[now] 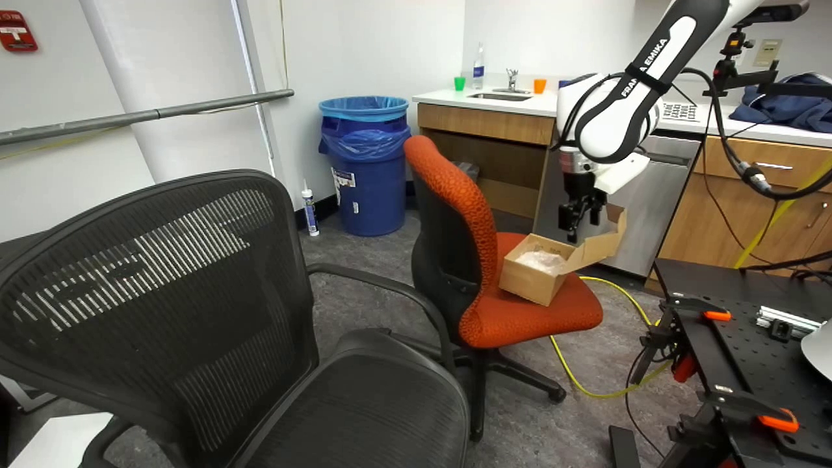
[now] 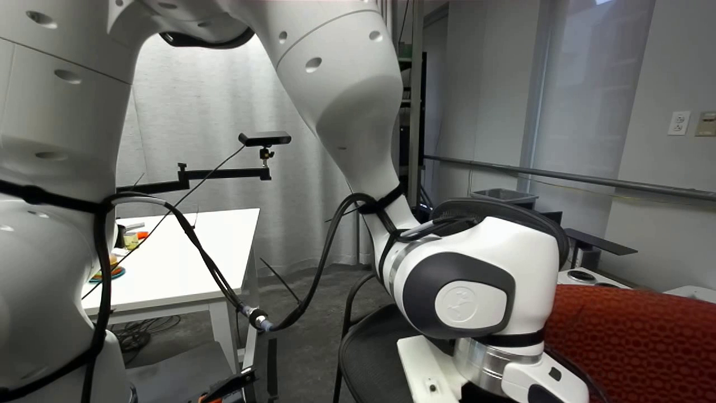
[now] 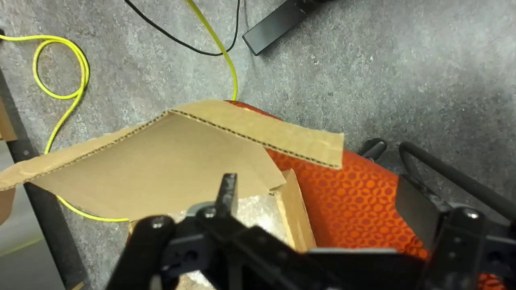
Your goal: Close the box on the rotating chair
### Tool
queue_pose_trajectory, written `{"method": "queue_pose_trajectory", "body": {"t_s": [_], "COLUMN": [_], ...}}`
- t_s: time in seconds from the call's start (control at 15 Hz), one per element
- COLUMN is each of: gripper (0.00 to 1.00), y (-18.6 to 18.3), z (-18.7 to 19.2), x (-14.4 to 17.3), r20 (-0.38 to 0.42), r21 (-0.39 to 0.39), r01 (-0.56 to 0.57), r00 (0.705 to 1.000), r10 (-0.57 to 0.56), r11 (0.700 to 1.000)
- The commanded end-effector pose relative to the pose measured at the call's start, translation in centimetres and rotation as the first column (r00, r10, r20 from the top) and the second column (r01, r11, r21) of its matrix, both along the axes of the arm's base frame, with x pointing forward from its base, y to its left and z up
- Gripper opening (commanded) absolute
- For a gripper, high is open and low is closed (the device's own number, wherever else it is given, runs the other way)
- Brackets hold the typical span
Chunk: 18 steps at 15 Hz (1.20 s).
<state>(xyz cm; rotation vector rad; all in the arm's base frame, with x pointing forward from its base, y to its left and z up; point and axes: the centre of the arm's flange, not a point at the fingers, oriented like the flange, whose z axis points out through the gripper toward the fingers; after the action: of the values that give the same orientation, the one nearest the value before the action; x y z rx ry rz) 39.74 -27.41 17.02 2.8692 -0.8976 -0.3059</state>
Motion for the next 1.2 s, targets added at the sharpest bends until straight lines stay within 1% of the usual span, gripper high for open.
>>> {"method": "queue_pose_trajectory", "body": {"t_s": [0.0, 0.6, 1.0, 1.07, 1.13], "gripper": [1.0, 1.0, 1.0, 0.97, 0.92], "y": [0.27, 0.16, 0.12, 0.14, 0.15], "z": [-0.54, -0.7, -0.81, -0.83, -0.84], "x": [-1.33, -2.0, -2.06, -2.05, -2.04], "r20": [0.001, -0.035, -0.031, -0.028, -0.025], "r21": [-0.01, -0.009, -0.008, -0.007, -0.008], "r01": [0.009, 0.004, 0.01, 0.013, 0.015], "r00": [1.0, 0.999, 0.999, 1.0, 1.0], "r10": [-0.009, -0.004, -0.01, -0.014, -0.015], "r11": [1.0, 1.0, 1.0, 1.0, 1.0]}}
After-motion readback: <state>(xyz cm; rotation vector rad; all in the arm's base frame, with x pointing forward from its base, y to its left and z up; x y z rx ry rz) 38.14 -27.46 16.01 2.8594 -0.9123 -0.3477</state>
